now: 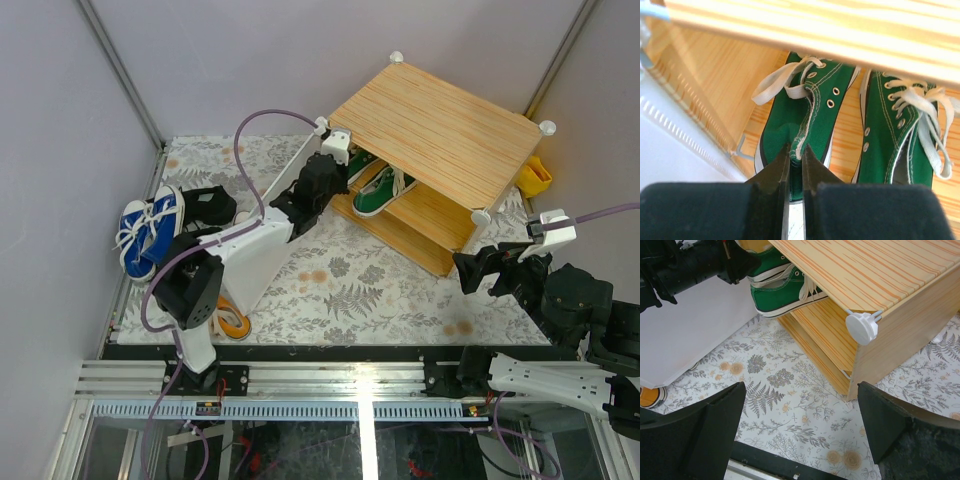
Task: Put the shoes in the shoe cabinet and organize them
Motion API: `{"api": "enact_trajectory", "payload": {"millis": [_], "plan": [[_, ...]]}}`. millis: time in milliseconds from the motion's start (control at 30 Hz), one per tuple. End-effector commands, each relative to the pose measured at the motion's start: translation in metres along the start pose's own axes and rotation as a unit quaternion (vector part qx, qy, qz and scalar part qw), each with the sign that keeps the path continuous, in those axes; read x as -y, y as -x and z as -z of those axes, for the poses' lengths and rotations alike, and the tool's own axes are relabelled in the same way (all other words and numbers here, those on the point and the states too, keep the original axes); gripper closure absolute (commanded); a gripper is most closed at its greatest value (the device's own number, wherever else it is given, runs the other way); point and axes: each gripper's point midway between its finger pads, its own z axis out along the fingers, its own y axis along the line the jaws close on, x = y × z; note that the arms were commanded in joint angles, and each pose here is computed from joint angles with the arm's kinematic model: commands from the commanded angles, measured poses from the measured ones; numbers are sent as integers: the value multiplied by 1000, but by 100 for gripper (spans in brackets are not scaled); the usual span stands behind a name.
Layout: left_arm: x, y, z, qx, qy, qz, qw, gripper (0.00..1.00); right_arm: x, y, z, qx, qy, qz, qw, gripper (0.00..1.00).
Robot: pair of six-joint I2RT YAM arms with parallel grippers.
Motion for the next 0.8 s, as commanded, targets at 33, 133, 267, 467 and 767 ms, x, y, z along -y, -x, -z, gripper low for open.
{"api": "enact_trajectory", "payload": {"millis": [33,133,267,467,767], "plan": [[11,56,-14,83,-7,28,996,100,2,5,-3,9,-15,-2,1000,0],[10,55,-21,90,2,32,995,100,2,5,-3,8,-17,-3,1000,1],[5,47,-28,98,17,33,995,100,2,3,-4,5,-20,0,1000,0],[-1,51,-29,112,34,34,993,89,-1,1,-6,0,-18,2,1000,1],[-9,34,-33,100,48,26,993,39,-2,0,-6,-2,-16,-1,1000,1]]}}
